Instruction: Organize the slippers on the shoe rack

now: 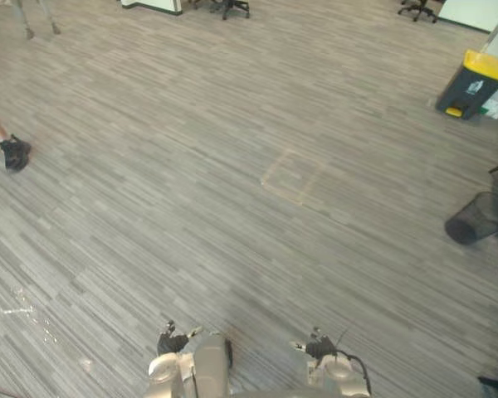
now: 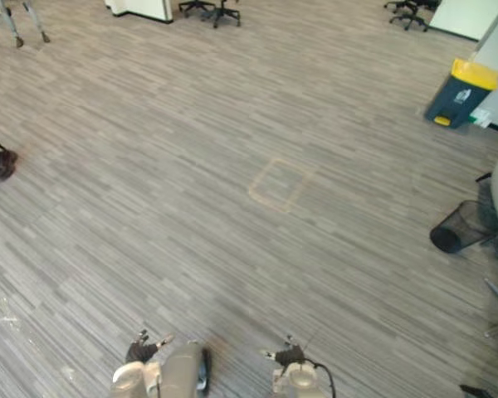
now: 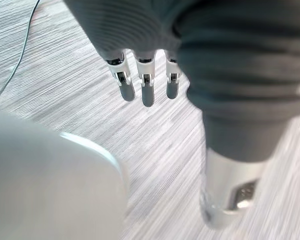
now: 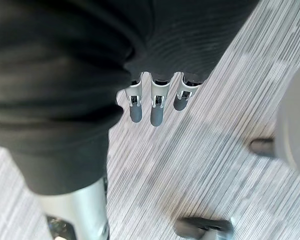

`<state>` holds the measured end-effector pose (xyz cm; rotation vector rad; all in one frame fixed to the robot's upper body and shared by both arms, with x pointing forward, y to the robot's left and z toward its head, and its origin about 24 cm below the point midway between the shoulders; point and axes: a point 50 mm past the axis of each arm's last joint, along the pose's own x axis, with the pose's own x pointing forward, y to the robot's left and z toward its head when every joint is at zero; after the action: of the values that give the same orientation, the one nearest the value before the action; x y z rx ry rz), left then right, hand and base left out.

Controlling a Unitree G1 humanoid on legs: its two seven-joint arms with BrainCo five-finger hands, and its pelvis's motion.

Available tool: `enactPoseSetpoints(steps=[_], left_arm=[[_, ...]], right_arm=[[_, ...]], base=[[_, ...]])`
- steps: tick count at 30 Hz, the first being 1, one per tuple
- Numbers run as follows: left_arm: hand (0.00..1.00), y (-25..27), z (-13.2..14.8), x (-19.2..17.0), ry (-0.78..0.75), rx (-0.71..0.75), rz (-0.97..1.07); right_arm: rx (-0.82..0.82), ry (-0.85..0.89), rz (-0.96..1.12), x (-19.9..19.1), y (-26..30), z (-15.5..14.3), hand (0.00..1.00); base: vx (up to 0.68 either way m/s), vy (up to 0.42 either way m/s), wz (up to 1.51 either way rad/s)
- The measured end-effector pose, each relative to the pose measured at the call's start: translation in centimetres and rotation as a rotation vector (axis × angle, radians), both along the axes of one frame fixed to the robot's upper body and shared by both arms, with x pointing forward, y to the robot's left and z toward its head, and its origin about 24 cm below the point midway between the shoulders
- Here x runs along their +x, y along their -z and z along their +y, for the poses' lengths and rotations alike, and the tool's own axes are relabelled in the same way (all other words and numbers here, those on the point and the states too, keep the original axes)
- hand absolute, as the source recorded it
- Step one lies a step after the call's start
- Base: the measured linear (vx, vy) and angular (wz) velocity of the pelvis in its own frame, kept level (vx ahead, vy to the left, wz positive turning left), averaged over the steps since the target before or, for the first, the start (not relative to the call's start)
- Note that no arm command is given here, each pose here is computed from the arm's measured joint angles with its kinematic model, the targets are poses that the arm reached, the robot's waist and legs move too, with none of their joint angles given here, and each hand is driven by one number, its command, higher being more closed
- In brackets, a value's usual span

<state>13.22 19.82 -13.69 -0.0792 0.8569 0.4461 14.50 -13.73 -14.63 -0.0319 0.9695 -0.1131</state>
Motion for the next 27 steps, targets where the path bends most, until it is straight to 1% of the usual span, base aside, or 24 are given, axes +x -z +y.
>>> enactPoseSetpoints(steps=[3, 6, 7, 10, 14, 21, 24, 26, 27], left_arm=[[0.00, 0.0, 0.2, 0.1, -0.002, 0.003, 0.005], [0.00, 0.4, 0.0, -0.2, 0.024, 0.000, 0.040], [0.00, 0.4, -0.3, -0.2, 0.034, -0.003, 0.041], [0.00, 0.3, -1.1, 0.7, 0.060, -0.018, 0.031], [0.00, 0.7, -2.0, 0.8, 0.087, -0.042, 0.058], [0.00, 1.0, -2.9, 0.6, 0.130, -0.045, 0.083], [0.00, 1.0, -2.4, -0.1, 0.085, -0.045, 0.085], [0.00, 0.5, -1.4, 0.4, 0.078, -0.016, 0.048], [0.00, 0.4, -1.3, 0.5, 0.076, -0.011, 0.039]], right_arm=[[0.010, -0.003, -0.017, 0.5, -0.2, 0.3, 0.00], [0.001, 0.008, 0.005, -0.4, 0.1, -0.2, 0.00], [0.001, 0.011, 0.016, -0.9, 0.3, -0.3, 0.00], [-0.004, 0.049, -0.037, -0.1, -0.3, -0.9, 0.00], [-0.011, 0.112, -0.064, 0.4, -0.6, -1.9, 0.00], [-0.011, 0.118, -0.077, 1.3, -0.9, -2.1, 0.00], [-0.006, 0.078, -0.058, 1.1, -0.8, -1.4, 0.00], [0.012, 0.030, -0.029, 1.0, -0.5, -0.2, 0.00], [0.013, 0.023, -0.025, 1.0, -0.4, -0.1, 0.00]], base=[[0.62, 0.347, -0.20], [0.53, 0.218, 0.08], [0.36, 0.121, 0.06], [0.43, 0.075, 0.15], [0.44, -0.021, 0.29], [0.63, -0.129, 0.42], [0.67, -0.029, -0.64], [0.58, 0.053, -1.03], [0.54, 0.096, -1.04]])
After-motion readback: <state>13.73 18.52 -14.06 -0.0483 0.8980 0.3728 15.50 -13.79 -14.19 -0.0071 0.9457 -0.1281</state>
